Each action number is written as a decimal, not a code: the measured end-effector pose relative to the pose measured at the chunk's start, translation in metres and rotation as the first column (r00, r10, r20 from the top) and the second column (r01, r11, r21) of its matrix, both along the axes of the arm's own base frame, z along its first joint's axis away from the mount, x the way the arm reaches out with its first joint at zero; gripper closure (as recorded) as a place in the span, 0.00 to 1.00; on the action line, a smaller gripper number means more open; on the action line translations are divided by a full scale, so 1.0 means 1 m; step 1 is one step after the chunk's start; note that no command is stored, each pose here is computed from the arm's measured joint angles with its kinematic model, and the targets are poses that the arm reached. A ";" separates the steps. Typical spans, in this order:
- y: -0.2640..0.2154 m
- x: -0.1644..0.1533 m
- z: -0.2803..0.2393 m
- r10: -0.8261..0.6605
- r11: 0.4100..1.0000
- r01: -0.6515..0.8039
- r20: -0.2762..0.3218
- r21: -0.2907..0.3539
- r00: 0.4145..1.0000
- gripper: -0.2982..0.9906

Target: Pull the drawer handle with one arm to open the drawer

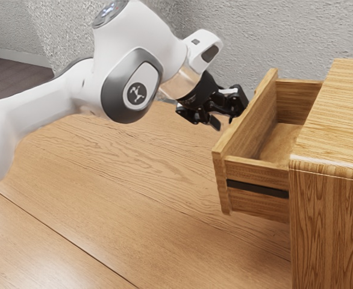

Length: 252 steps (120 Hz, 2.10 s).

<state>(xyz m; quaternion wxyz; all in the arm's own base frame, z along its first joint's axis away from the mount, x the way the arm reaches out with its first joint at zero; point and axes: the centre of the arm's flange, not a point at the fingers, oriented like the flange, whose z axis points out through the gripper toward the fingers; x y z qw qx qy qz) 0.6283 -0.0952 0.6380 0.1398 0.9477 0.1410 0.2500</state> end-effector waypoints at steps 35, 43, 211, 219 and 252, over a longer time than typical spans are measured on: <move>0.028 -0.011 0.000 0.063 0.998 -0.063 -0.001 0.021 0.998 0.41; 0.033 -0.014 0.001 0.078 0.997 -0.078 0.002 0.025 0.997 0.42; 0.111 -0.059 0.000 0.326 0.945 -0.326 -0.028 -0.015 0.945 0.42; 0.115 -0.062 0.000 0.333 0.943 -0.334 -0.028 -0.014 0.942 0.42; 0.119 -0.069 0.002 0.345 0.938 -0.346 -0.030 -0.031 0.938 0.42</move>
